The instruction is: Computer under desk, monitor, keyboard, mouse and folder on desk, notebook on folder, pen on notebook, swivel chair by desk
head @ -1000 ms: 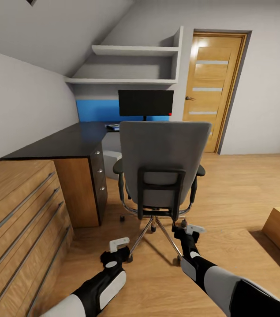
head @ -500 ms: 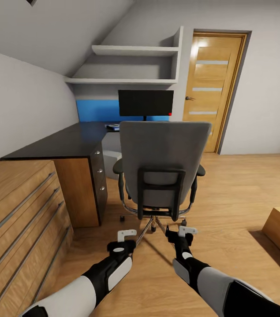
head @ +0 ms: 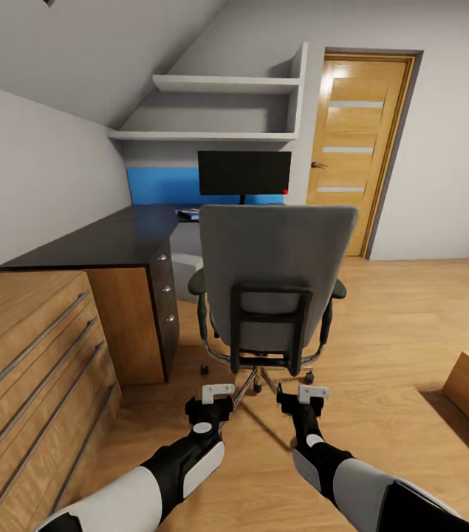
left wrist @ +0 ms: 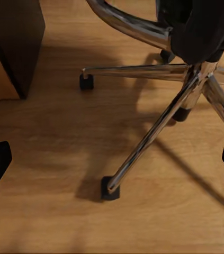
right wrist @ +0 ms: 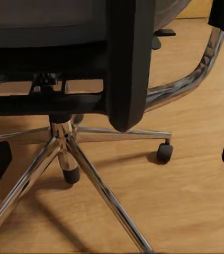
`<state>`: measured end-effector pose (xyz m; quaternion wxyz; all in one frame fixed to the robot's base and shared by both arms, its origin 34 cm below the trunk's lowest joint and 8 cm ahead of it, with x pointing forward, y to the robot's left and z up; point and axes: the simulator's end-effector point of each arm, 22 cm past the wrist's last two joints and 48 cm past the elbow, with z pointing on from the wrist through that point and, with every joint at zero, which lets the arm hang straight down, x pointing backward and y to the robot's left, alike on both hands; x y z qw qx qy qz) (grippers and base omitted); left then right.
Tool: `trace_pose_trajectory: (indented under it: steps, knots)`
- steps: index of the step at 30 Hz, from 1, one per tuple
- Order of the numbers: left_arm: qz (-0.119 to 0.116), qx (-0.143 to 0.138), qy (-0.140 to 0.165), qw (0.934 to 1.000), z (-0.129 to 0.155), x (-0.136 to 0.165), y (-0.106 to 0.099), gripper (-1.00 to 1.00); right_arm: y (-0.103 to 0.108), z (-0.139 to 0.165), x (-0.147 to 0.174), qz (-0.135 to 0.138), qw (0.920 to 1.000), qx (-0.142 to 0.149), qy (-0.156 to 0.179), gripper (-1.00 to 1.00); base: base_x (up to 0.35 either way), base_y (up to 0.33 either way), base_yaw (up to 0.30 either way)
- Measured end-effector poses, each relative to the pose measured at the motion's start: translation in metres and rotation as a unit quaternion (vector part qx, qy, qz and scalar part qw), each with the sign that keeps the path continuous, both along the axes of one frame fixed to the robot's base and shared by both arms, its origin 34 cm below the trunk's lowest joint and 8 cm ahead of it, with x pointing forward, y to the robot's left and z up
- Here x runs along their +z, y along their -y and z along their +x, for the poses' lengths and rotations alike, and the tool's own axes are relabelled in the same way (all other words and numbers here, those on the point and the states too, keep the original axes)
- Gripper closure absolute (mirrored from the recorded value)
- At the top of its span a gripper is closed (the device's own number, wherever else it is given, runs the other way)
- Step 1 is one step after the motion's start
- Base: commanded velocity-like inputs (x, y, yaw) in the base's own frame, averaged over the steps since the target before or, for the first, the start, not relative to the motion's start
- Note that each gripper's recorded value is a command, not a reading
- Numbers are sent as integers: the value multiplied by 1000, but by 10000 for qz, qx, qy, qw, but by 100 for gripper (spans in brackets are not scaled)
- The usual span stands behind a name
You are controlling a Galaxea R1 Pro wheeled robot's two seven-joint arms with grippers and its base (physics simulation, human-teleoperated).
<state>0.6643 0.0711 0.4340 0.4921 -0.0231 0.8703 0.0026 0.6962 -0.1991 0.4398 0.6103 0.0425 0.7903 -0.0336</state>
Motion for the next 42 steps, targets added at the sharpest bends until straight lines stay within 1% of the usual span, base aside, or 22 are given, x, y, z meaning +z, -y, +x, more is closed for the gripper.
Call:
trace_pose_trajectory:
  steps: [13, 15, 16, 20, 23, 33, 38, 42]
  knots:
    - [156, -226, 66, 9996, -3, 0, 9, -100, 2, 0, 2, 3, 10000, -20, 62, -100, 314, 0, 0]
    - [173, -216, 53, 9996, -4, -1, 9, -100, 2, 0, 2, 4, 10000, -22, 64, -100, 322, 0, 0]
    - [164, -309, 75, 9994, -4, 0, 13, -100, 2, 0, 2, 5, 10000, -23, 63, -100, 322, 0, 0]
    - [-17, -697, 61, 9976, -6, -2, 31, -100, 2, 0, 2, 6, 10000, -25, 63, -100, 322, 0, 0]
    - [-45, -799, 24, 9968, -8, -5, 34, -100, 4, -1, 2, 40, 9999, -75, 71, -100, 322, 0, 0]
    - [-50, -812, -15, 9967, -9, -9, 33, -100, 2, 0, 2, -6, 10000, -11, 63, -100, 322, -17, 0]
    - [-15, -797, -43, 9968, -10, -12, 30, -100, 1, 0, 2, -26, 10000, 13, 64, -100, 322, -86, 27]
    - [-3, -783, -56, 9969, -10, -13, 28, -100, 5, 0, 2, -56, 10000, 5, 66, -100, 322, -116, 26]
